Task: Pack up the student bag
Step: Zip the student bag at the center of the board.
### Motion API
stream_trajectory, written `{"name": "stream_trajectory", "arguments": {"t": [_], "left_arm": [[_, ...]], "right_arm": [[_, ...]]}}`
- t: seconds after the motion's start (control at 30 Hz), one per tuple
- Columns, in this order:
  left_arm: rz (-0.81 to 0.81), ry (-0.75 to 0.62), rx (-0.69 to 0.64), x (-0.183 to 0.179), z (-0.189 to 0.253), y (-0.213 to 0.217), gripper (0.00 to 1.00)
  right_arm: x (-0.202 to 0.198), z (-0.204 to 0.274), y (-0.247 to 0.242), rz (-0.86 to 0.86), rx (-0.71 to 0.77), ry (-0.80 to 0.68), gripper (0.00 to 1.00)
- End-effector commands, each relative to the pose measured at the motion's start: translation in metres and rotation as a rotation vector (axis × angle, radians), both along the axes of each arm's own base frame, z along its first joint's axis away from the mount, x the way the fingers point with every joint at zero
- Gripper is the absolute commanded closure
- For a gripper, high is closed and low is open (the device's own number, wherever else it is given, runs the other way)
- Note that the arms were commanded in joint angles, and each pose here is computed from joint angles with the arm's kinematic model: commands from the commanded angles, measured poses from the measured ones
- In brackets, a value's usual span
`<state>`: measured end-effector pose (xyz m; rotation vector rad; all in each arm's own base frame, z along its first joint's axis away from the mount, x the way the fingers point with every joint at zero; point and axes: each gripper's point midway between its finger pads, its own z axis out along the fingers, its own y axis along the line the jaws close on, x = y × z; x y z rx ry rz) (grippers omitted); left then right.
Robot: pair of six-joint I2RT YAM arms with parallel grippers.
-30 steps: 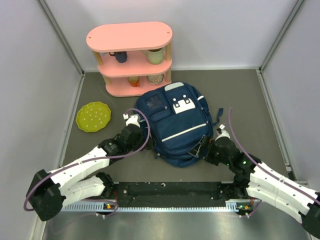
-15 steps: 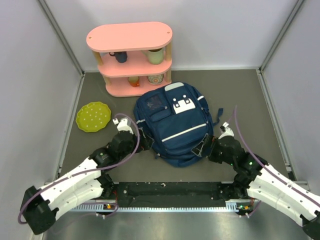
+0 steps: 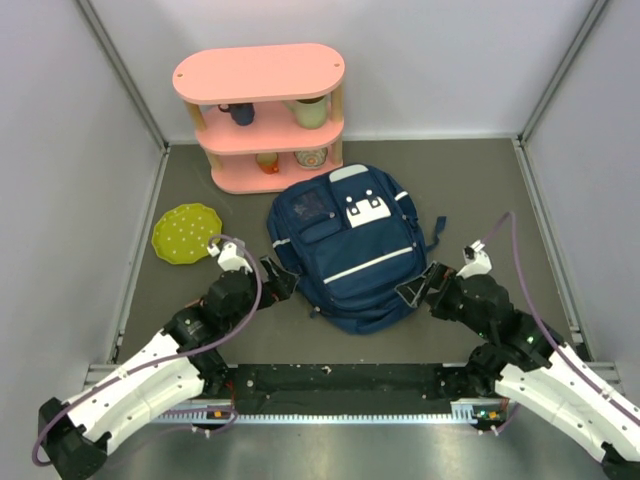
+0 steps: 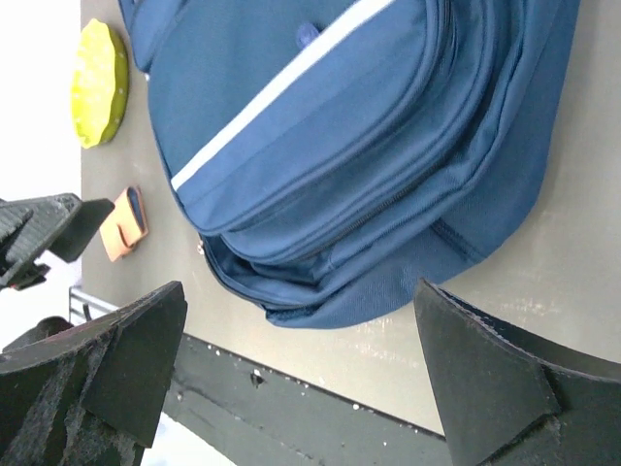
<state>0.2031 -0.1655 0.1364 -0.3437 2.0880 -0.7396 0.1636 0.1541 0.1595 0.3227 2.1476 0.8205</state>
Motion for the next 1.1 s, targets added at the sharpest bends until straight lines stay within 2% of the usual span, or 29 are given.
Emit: {"name": "stream_trajectory", "arguments": {"t": [0.0,0.3,0.5,0.67,0.7,0.77,0.8,0.83,0.93,1.07], "left_arm": [[-0.006,-0.022,0.01,0.008,-0.002,-0.005,0.02],[-0.017,-0.058,-0.021,0.029,-0.028,-0.026,0.03],[-0.015,-0.049,-0.012,0.049,-0.045,-0.034,0.13],[-0.001,-0.024,-0.014,0.067,-0.054,-0.037,0.33],[0.012,-0.016,-0.026,0.068,-0.055,-0.036,0.48],[0.005,-0.033,-0.056,0.07,-0.051,-0.04,0.58],[-0.001,-0.028,-0.072,0.068,-0.052,-0.042,0.67],[-0.004,-0.027,-0.086,0.068,-0.051,-0.044,0.82],[-0.061,0.0,-0.123,0.061,-0.049,-0.055,1.0],[-0.126,0.013,-0.208,0.051,-0.042,-0.069,1.0]], "right_arm": [[-0.008,-0.009,0.016,0.052,0.096,0.045,0.01],[-0.018,-0.031,0.041,0.169,0.133,0.111,0.01],[-0.025,-0.035,0.054,0.206,0.179,0.138,0.05],[-0.025,-0.049,0.055,0.168,0.163,0.195,0.06],[-0.025,-0.049,0.056,0.166,0.159,0.197,0.06],[-0.023,-0.054,0.056,0.157,0.141,0.21,0.07],[-0.018,-0.059,0.054,0.133,0.116,0.212,0.08],[-0.016,-0.058,0.055,0.133,0.113,0.206,0.09],[-0.005,-0.06,0.054,0.095,0.072,0.198,0.13],[0.015,-0.055,0.052,0.035,0.011,0.16,0.24]]}}
